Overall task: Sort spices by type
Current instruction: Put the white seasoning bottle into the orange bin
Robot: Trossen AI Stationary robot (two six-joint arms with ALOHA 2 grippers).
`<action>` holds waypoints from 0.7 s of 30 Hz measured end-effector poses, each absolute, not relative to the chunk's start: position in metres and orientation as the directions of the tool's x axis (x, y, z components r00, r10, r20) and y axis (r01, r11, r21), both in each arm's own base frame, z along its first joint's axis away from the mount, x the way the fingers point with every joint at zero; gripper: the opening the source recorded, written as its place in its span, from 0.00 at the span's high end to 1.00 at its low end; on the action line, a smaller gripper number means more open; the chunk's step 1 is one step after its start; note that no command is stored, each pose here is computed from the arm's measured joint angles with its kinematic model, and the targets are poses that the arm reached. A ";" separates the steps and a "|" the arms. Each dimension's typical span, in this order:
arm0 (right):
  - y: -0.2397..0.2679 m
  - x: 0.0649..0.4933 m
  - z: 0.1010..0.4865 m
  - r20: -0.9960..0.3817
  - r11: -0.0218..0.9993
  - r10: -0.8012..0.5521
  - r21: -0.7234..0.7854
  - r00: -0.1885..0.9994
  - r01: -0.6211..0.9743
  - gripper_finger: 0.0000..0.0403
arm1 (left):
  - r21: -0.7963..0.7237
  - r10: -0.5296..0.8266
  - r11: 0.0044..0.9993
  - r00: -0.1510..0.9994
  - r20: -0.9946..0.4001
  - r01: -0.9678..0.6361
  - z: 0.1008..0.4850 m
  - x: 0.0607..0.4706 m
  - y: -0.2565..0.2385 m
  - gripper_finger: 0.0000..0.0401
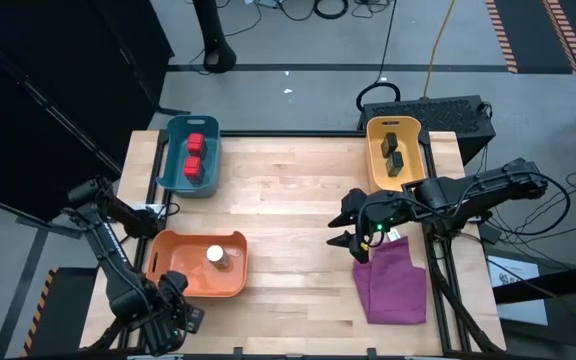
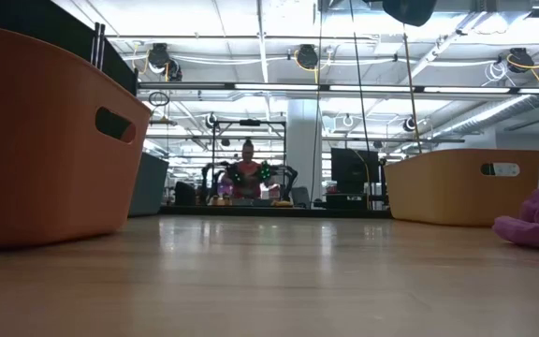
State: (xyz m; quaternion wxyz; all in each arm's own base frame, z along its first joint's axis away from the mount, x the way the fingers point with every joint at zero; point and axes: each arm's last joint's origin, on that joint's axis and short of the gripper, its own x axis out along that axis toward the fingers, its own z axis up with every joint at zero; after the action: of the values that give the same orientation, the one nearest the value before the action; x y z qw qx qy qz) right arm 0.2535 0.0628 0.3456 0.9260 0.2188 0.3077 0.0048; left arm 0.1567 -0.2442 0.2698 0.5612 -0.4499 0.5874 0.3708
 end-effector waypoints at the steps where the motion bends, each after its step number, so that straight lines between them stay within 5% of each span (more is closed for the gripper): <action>1: 0.063 0.254 0.346 -0.567 0.904 0.144 0.408 0.811 0.125 0.45 | -0.066 -0.117 0.321 0.029 -0.993 -0.945 0.270 0.157 -0.244 0.45; 9: 0.063 0.254 0.346 -0.563 0.905 0.140 0.407 0.814 0.126 0.45 | -0.029 -0.162 0.331 -0.026 -0.986 -0.943 0.270 0.155 -0.246 0.45; 21: 0.062 0.254 0.346 -0.563 0.908 0.123 0.397 0.818 0.137 0.45 | -0.034 -0.130 0.298 -0.006 -0.992 -0.954 0.270 0.155 -0.244 0.28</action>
State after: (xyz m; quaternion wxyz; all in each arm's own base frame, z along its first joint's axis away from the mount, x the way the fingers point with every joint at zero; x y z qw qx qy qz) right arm 0.2539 0.0622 0.3461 0.9288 0.2148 0.3020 -0.0038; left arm 0.1552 -0.2443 0.2698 0.5402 -0.4531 0.5978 0.3814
